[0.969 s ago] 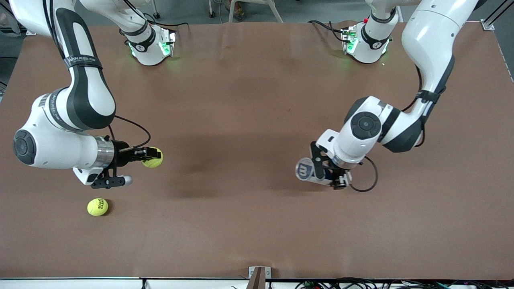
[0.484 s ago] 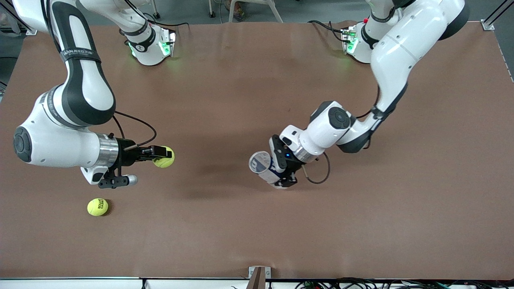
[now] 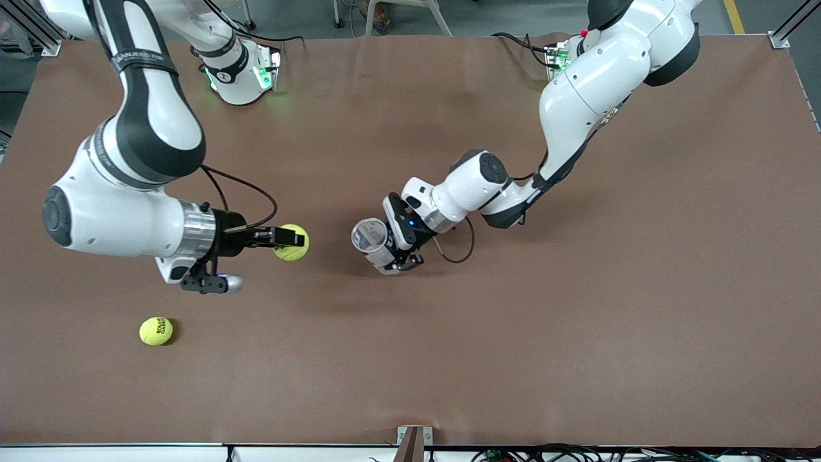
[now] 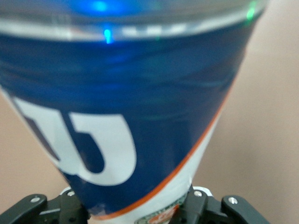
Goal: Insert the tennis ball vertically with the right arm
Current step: 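Move the ball over the can opening and release it with the right gripper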
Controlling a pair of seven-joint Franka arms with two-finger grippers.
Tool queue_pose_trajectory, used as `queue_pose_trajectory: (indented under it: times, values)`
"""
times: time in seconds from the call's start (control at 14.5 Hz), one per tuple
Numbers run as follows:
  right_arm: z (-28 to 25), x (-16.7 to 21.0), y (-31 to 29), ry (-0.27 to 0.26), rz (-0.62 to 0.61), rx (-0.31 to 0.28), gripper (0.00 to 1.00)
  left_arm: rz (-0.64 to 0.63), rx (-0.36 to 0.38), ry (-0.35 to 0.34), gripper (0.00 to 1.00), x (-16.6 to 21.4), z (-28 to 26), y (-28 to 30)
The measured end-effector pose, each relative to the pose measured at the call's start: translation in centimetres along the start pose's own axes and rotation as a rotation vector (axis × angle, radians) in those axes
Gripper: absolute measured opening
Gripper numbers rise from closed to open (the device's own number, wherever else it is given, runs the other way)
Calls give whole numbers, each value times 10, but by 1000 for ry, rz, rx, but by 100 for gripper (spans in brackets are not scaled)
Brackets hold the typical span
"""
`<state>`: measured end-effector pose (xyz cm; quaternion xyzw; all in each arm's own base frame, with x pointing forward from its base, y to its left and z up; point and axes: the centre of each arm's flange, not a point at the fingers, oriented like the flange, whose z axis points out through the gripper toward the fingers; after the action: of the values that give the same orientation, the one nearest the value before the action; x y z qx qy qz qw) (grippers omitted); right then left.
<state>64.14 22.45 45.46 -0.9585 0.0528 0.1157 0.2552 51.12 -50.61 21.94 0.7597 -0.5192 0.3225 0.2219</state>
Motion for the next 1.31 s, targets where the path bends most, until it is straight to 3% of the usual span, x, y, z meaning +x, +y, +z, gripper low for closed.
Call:
queue_pose_trajectory:
  times: [0.42,0.83,1.31]
  values:
    - [29,-16,-33,-38,-11,-18,66,-72,-10,68,70,-30,30,24]
    - [66,-20,-44,-85,-27,-43,66,-73,-5,68,70,-31,29,21]
    - [85,-15,-47,-77,-29,-48,66,-72,-7,68,70,-30,30,22]
